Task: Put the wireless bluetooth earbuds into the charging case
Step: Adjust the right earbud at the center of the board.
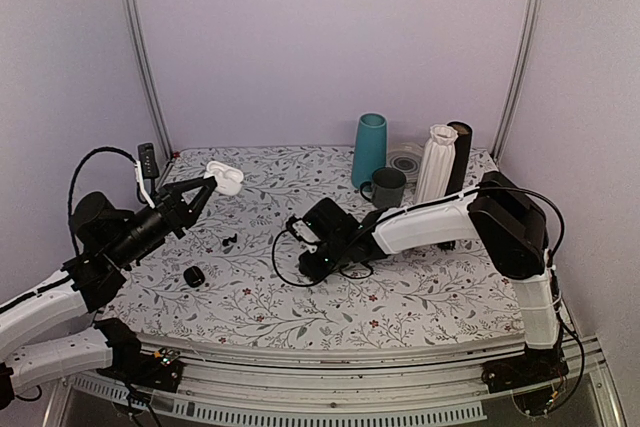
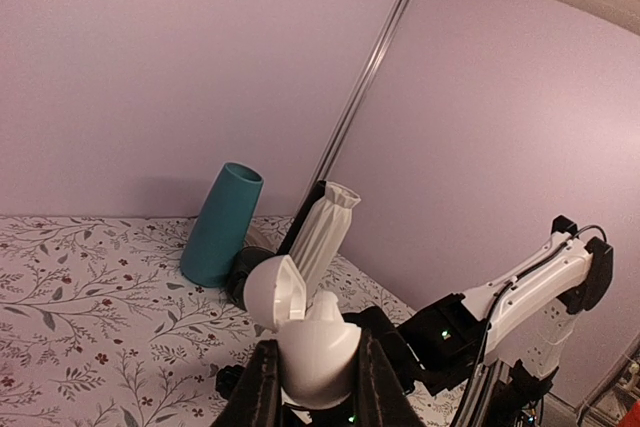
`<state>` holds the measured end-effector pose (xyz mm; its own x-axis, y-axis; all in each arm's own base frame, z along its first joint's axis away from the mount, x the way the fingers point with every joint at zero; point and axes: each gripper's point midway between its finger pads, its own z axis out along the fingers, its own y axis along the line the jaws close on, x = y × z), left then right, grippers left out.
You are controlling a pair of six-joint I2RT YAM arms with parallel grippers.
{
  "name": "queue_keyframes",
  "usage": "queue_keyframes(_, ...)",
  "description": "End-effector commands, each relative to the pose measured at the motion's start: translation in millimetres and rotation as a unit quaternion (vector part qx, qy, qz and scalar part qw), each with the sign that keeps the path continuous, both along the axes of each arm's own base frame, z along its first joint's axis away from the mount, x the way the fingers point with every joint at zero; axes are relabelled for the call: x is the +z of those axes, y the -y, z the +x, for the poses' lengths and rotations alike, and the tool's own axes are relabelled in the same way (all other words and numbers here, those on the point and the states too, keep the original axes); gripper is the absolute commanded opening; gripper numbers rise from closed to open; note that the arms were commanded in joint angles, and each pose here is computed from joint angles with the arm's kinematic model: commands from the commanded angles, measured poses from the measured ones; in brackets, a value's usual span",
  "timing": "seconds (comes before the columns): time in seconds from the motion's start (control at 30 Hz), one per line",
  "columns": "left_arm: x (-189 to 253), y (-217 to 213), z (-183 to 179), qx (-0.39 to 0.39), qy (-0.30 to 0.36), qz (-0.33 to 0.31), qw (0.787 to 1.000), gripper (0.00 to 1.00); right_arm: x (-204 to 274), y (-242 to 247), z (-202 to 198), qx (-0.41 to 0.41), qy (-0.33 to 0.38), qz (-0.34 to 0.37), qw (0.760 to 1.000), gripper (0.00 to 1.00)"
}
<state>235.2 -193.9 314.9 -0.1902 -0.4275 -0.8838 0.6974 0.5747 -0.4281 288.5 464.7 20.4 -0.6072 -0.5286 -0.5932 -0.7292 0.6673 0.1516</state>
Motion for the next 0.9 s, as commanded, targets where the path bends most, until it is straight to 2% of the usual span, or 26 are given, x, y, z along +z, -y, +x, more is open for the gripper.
queue_keyframes(0.0,1.8,-5.1,0.9,0.007,0.003,-0.005,1.000,0.00,-8.2,4.3,2.0,-0.001,-0.012,-0.017,1.000,0.21)
queue_keyframes(0.2,1.3,-5.0,1.3,0.007,0.002,-0.005,1.000,0.00,-12.5,15.0,-2.2,-0.020,-0.028,-0.032,0.999,0.20)
queue_keyframes(0.3,0.7,-4.9,1.8,0.007,0.002,-0.004,1.000,0.00,-14.5,20.8,-7.0,-0.029,-0.042,-0.036,0.998,0.15)
queue_keyframes(0.87,0.1,-3.5,1.1,0.001,0.001,-0.007,1.000,0.00,-6.8,44.4,-32.6,-0.089,-0.122,-0.044,0.988,0.13)
